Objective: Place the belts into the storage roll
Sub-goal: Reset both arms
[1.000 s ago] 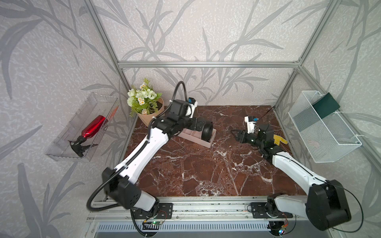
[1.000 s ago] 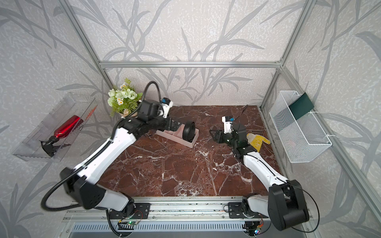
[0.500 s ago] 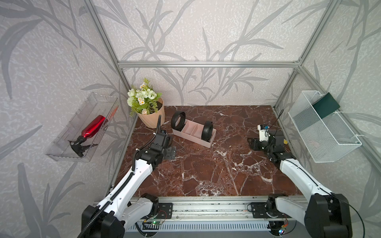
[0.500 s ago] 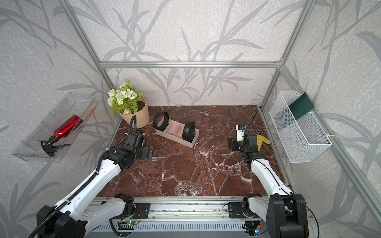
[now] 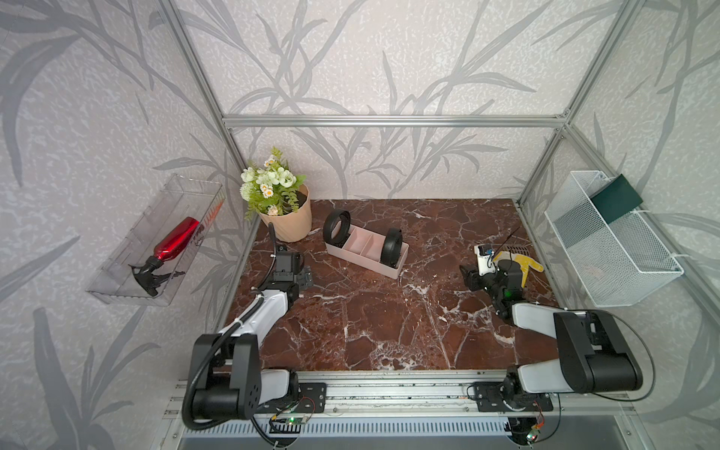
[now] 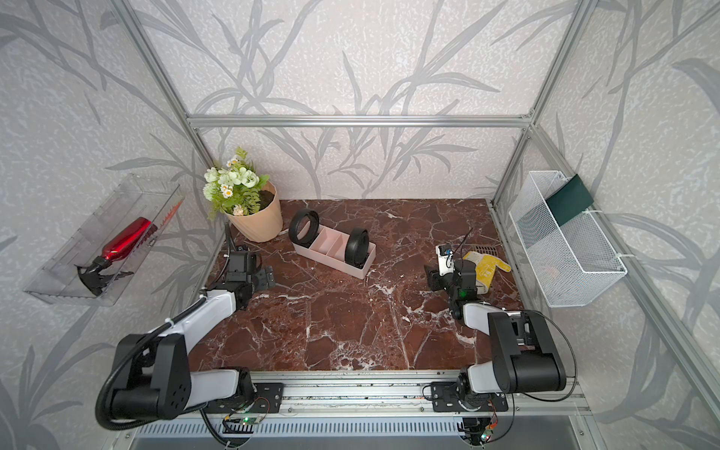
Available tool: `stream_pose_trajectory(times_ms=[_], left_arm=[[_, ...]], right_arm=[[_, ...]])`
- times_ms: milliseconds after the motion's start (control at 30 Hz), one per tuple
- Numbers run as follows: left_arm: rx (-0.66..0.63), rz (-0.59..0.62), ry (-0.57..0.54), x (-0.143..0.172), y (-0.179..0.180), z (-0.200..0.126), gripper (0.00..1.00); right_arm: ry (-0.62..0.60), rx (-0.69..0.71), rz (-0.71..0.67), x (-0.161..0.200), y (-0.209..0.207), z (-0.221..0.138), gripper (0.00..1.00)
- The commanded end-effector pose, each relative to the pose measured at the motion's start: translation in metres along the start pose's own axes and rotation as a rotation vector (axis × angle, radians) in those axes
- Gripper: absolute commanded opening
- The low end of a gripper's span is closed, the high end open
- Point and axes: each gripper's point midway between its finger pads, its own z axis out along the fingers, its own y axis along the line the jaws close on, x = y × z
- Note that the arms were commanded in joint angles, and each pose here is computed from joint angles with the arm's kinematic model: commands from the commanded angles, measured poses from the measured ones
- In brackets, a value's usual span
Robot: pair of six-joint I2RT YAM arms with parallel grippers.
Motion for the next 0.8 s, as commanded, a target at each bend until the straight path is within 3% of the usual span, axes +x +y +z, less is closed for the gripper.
stream_pose_trajectory(times_ms=[0, 67, 367, 533, 600, 700, 767], left_arm=[[0.119, 0.036, -0.188, -0.041, -0.02, 0.002, 0.99], [0.167, 0.08, -0.246, -0.049, -0.03, 0.003, 0.98], [0.274, 0.06, -0.355, -0.066, -0.038, 0.0, 0.99], [0.393, 0.1, -0.455, -0.051, -0.058, 0.003, 0.96], [0.382, 0.077, -0.508, -0.055, -0.055, 0.002, 0.98], [0.333, 0.057, -0.438, -0.055, -0.048, 0.008, 1.0], [0.312, 0.038, -0.459, -0.056, -0.043, 0.01, 1.0]], right_arm=[[-0.125, -0.013, -0.054, -0.022, 0.001, 0.0, 0.6], [-0.134, -0.02, -0.061, -0.019, 0.003, 0.0, 0.6], [-0.144, 0.012, -0.053, -0.007, -0.003, 0.005, 0.61], [-0.16, 0.018, -0.051, -0.006, -0.004, 0.002, 0.62], [-0.165, 0.026, -0.049, -0.006, -0.006, 0.001, 0.63], [-0.146, 0.005, -0.055, -0.006, -0.003, 0.005, 0.64], [-0.147, 0.002, -0.056, -0.007, -0.002, 0.005, 0.66]])
